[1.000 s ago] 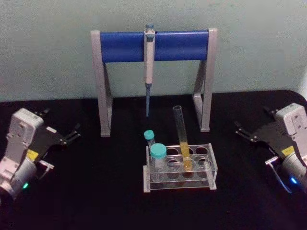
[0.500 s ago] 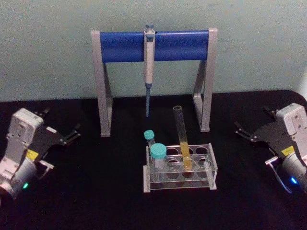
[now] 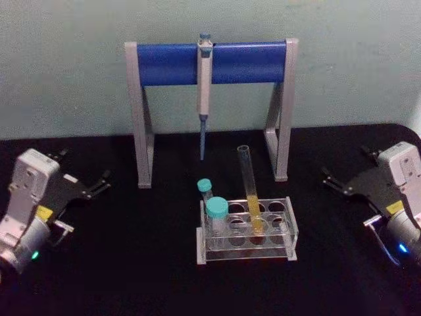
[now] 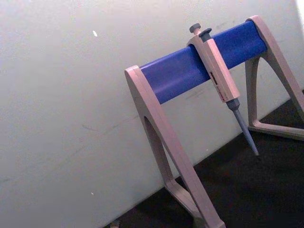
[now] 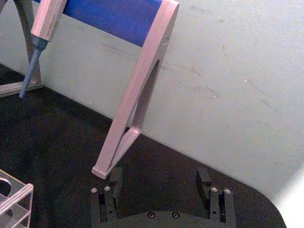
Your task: Pick up the test tube from the test tube rack, shake it, then place it back into the test tube rack.
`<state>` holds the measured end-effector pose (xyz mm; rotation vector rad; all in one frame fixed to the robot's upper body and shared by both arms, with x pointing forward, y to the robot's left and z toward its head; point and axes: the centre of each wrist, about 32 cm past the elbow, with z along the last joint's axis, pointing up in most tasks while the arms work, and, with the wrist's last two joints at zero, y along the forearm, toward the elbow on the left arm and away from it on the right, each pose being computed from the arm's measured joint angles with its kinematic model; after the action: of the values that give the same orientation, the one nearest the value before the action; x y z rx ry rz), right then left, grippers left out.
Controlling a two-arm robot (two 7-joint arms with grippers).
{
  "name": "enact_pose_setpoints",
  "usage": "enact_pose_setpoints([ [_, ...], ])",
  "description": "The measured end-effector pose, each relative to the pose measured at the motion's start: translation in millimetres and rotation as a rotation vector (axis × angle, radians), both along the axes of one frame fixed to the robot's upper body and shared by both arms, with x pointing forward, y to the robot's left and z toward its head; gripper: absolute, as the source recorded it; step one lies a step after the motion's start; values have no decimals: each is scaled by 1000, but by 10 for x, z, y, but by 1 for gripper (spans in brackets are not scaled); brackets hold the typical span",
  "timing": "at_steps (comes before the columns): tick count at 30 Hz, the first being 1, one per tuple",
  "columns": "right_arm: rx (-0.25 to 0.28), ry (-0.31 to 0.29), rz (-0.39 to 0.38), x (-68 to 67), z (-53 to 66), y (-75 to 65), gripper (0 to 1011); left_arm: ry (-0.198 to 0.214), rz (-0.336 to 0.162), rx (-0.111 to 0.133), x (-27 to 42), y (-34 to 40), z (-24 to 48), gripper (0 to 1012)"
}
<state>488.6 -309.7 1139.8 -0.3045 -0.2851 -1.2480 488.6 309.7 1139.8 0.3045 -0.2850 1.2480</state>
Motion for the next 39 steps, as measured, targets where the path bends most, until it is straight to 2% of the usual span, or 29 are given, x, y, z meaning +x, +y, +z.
enact_pose_setpoints([
  [11, 0, 0, 0, -1, 1, -2, 1000, 0, 0, 0, 0, 0, 0, 1001],
  [18, 16, -1, 24, -20, 53, -10, 1000, 0, 0, 0, 0, 0, 0, 1001],
  [27, 82, -30, 133, -59, 195, 44, 1000, 0, 0, 0, 0, 0, 0, 1001],
  [31, 121, -23, 204, -62, 250, 95, 1000, 0, 0, 0, 0, 0, 0, 1001],
  [39, 162, -10, 298, -12, 300, 200, 1000, 0, 0, 0, 0, 0, 0, 1001],
])
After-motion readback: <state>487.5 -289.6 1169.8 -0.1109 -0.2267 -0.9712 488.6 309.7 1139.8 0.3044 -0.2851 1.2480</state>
